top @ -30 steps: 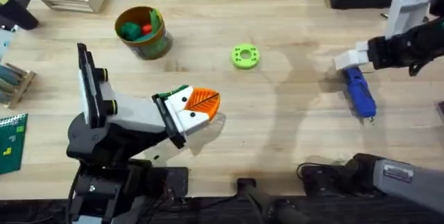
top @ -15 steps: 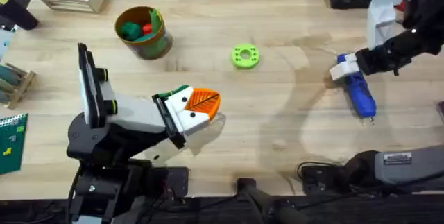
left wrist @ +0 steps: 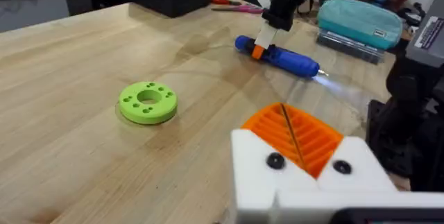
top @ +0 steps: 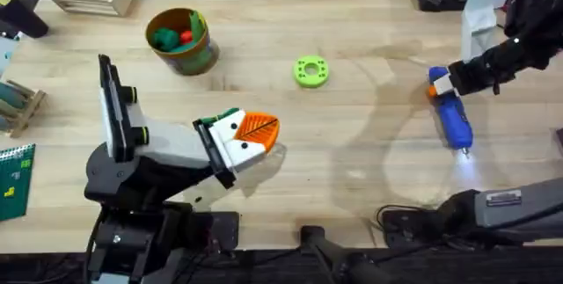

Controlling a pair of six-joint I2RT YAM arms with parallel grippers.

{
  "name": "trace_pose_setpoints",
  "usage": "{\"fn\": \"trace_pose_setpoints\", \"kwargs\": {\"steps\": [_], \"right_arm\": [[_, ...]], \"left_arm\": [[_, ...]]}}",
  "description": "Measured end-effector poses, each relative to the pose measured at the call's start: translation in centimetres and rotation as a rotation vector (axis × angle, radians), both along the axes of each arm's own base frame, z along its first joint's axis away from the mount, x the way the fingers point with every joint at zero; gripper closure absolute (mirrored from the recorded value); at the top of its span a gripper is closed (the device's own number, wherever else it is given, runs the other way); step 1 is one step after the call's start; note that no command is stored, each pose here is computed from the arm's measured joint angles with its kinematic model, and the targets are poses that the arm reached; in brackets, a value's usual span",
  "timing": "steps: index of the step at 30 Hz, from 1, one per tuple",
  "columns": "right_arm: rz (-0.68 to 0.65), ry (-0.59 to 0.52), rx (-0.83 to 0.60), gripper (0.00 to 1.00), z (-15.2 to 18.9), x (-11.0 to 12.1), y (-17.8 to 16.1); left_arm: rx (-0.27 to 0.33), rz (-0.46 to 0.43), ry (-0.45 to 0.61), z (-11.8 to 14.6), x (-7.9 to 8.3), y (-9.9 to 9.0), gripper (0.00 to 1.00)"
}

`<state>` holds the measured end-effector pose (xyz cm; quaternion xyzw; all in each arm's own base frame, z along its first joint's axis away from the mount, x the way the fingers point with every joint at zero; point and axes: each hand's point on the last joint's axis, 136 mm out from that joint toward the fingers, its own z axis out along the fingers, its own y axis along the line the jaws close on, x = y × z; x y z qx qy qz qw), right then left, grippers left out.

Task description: Pick up the gripper from the table and insert it into the empty holder that is missing its gripper. Then pick up a screw, insert it into the mounting hole, and use the screwdriver to tighten it. Finally, clean up the table by picking up the vegetable and placing it into the bucket.

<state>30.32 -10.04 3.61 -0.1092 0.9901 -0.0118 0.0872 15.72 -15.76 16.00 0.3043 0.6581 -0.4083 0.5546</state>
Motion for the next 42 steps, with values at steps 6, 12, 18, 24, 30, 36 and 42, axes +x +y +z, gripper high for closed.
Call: {"fn": "trace_pose_setpoints", "kwargs": {"steps": [6, 12, 18, 24, 30, 36, 42], "right_arm": [[0.000, -0.047, -0.017, 0.972, 1.7, 0.2, -0.1], [-0.012, -0.214, -0.075, 0.972, 7.2, 0.7, -0.2], [-0.040, -0.379, -0.122, 0.972, 12.6, 0.2, -0.1], [-0.128, -0.649, -0.161, 0.972, 20.6, -2.4, 0.9], [-0.103, -0.975, 0.002, 0.972, 25.8, -3.2, 4.8], [-0.026, -1.179, 0.340, 0.972, 27.0, -1.2, 10.3], [0.239, -1.203, 0.694, 0.972, 28.6, -1.4, 20.0]], "left_arm": [[0.000, 0.000, 0.000, 0.0, 0.0, 0.0, 0.996], [0.000, 0.000, 0.000, 0.0, 0.0, 0.0, 0.996], [0.000, 0.000, 0.001, 0.0, 0.0, 0.0, 0.996], [0.000, 0.000, 0.001, 0.0, 0.0, 0.0, 0.996], [0.000, 0.000, 0.000, 0.0, 0.0, 0.0, 0.996], [0.000, 0.000, 0.000, 0.0, 0.0, 0.0, 0.997], [0.000, 0.000, 0.001, 0.0, 0.0, 0.0, 0.997]]}}
